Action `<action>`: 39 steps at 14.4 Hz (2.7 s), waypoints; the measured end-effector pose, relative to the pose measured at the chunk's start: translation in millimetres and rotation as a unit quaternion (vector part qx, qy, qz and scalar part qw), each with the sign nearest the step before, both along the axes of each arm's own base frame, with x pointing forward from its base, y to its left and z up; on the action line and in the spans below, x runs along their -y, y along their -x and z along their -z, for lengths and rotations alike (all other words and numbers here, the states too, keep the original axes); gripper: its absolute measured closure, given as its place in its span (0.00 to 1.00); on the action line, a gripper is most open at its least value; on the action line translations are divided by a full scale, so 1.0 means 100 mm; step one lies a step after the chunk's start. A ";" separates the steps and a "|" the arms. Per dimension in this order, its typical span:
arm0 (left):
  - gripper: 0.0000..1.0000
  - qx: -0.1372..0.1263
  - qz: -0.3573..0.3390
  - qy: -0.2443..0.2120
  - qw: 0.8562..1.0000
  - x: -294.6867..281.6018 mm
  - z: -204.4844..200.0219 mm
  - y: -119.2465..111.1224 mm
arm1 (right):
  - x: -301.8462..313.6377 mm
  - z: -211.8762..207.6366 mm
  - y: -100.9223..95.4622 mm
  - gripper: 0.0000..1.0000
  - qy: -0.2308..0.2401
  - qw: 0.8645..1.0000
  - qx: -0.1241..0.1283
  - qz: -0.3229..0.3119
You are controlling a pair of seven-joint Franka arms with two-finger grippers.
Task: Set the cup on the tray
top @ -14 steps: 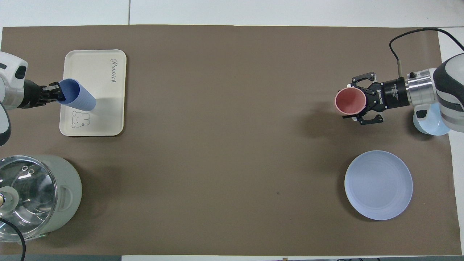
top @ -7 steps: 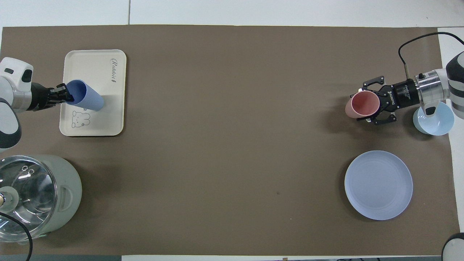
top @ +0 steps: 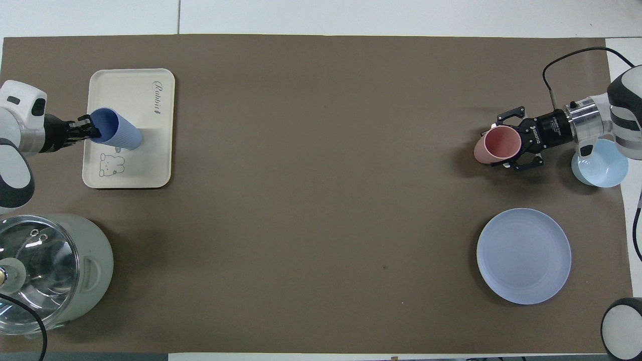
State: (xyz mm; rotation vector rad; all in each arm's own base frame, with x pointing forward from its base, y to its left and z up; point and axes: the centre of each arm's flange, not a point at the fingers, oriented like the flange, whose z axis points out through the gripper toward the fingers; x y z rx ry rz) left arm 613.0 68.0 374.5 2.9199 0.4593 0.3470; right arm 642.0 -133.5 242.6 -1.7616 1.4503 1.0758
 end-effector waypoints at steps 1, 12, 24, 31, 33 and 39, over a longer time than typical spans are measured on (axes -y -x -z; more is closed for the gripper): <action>0.94 0.003 0.003 -0.002 1.000 0.00 0.00 0.00 | 0.01 0.01 0.00 0.22 -0.002 1.000 0.000 0.001; 0.22 -0.026 0.064 -0.029 0.997 0.19 -0.26 -0.04 | 0.13 0.09 0.06 0.16 -0.015 1.000 0.014 -0.004; 0.00 -0.126 0.199 -0.077 0.969 1.11 -2.06 0.39 | 0.72 0.10 0.25 0.00 0.003 0.998 0.064 -0.025; 0.00 -0.117 0.189 -0.077 0.972 1.00 -2.27 0.31 | 0.85 -0.74 0.09 0.00 0.050 0.989 0.106 -0.095; 0.00 -0.119 0.189 -0.077 0.972 1.00 -2.22 0.31 | 0.67 -1.29 0.01 0.00 0.103 0.969 0.153 -0.165; 0.00 -0.133 0.190 -0.075 0.970 0.96 -2.54 0.28 | -0.37 -2.75 0.04 0.00 0.222 0.866 0.265 -0.361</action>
